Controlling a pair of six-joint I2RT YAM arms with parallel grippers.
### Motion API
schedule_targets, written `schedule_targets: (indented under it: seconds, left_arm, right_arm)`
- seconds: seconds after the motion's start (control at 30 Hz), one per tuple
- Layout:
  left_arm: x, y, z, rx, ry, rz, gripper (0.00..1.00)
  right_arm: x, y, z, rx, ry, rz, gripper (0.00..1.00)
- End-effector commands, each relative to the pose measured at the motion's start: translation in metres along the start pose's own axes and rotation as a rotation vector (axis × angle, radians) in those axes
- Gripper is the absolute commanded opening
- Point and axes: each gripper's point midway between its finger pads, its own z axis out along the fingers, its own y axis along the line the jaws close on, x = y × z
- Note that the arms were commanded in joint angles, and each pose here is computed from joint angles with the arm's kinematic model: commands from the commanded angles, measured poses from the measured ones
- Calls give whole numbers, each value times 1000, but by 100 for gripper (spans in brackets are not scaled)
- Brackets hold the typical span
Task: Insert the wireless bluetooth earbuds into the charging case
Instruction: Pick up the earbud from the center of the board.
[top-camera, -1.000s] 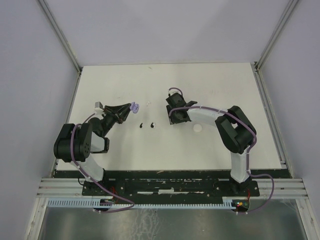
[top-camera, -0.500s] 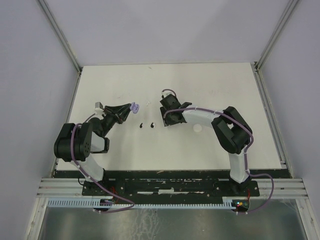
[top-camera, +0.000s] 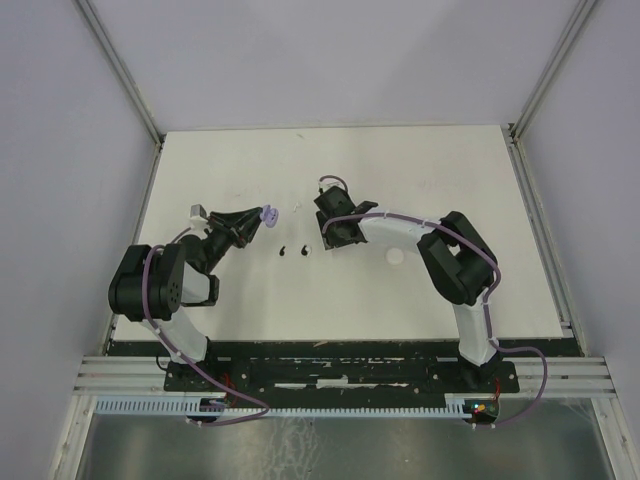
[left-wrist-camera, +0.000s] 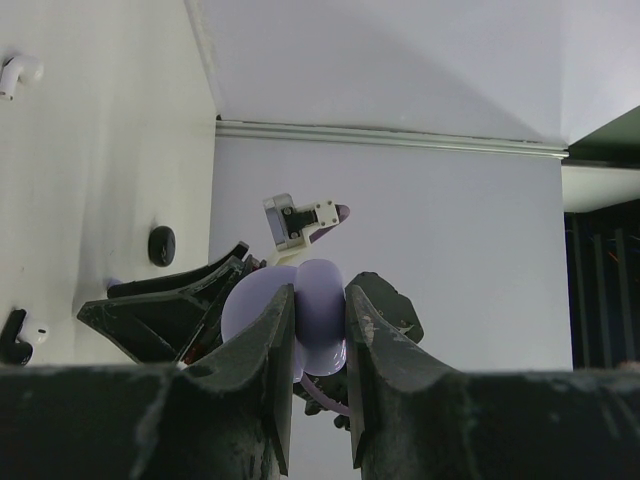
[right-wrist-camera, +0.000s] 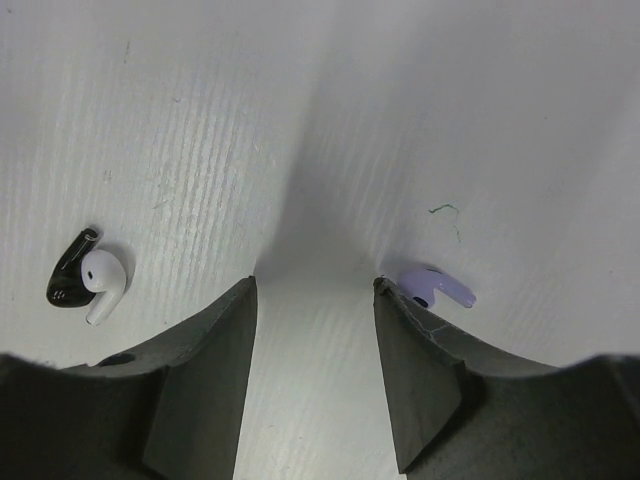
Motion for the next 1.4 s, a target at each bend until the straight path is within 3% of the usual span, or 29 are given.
schedule_targets:
  seconds: [0.0, 0.6, 0.93, 1.37]
  left_arm:
    - [4, -27, 3, 112, 19, 87, 3]
    - [2, -26, 4, 109, 15, 88, 3]
    - [9, -21, 12, 97, 55, 102, 3]
    - [30, -20, 27, 106, 129, 103, 3]
  right_arm:
    - [-19, -4, -5, 42, -46, -2, 58]
    - [-31, -20, 8, 54, -54, 9, 59]
    - [-68, -19, -31, 1, -228, -46, 59]
    - [-50, -55, -36, 160, -113, -82, 57]
